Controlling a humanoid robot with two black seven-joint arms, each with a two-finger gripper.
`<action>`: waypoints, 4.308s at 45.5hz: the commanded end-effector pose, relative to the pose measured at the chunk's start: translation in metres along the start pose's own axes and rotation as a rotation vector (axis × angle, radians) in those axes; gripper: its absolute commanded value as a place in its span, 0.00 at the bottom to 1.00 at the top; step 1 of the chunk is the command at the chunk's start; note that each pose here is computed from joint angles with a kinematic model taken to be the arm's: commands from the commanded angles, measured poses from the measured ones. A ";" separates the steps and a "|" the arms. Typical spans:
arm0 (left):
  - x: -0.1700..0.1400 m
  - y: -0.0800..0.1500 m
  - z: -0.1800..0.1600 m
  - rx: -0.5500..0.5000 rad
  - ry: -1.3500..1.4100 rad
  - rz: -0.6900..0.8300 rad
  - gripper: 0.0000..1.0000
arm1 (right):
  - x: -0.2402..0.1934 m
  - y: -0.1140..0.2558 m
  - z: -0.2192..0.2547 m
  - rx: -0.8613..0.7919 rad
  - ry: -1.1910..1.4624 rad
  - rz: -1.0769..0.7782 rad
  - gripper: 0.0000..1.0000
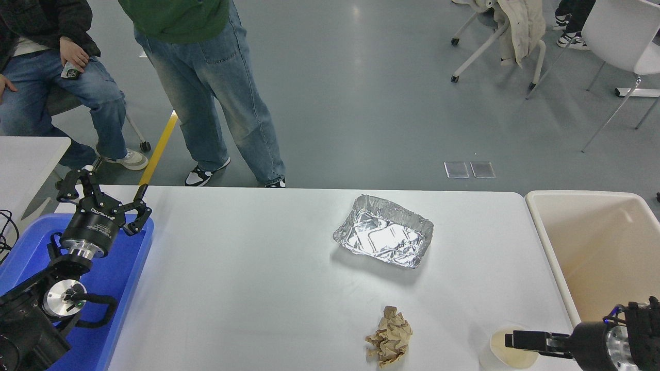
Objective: Clean the table surface
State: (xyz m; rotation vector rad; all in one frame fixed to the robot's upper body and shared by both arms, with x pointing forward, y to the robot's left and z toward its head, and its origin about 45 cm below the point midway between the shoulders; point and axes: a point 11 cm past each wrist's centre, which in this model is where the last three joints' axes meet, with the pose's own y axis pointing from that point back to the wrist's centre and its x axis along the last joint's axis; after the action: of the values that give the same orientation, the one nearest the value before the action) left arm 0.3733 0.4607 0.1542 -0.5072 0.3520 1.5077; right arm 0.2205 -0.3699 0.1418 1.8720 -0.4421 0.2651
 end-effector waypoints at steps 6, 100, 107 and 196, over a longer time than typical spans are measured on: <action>0.000 0.000 0.000 0.000 0.000 0.000 1.00 | -0.005 -0.006 0.005 -0.015 0.021 0.005 0.84; 0.000 0.000 0.000 0.000 0.000 0.000 1.00 | 0.185 0.235 -0.004 0.036 -0.089 0.377 0.00; 0.000 0.000 -0.001 0.000 0.001 0.000 1.00 | 0.188 0.253 0.013 0.004 -0.139 0.419 0.00; 0.000 0.000 0.000 0.000 0.000 0.000 1.00 | 0.091 0.003 0.227 -0.622 -0.468 0.756 0.16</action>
State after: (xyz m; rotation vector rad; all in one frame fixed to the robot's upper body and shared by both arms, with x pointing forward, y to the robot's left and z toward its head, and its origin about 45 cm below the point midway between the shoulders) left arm 0.3734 0.4605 0.1542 -0.5074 0.3523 1.5074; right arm 0.2998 -0.6021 0.1107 1.1074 -1.3755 0.1543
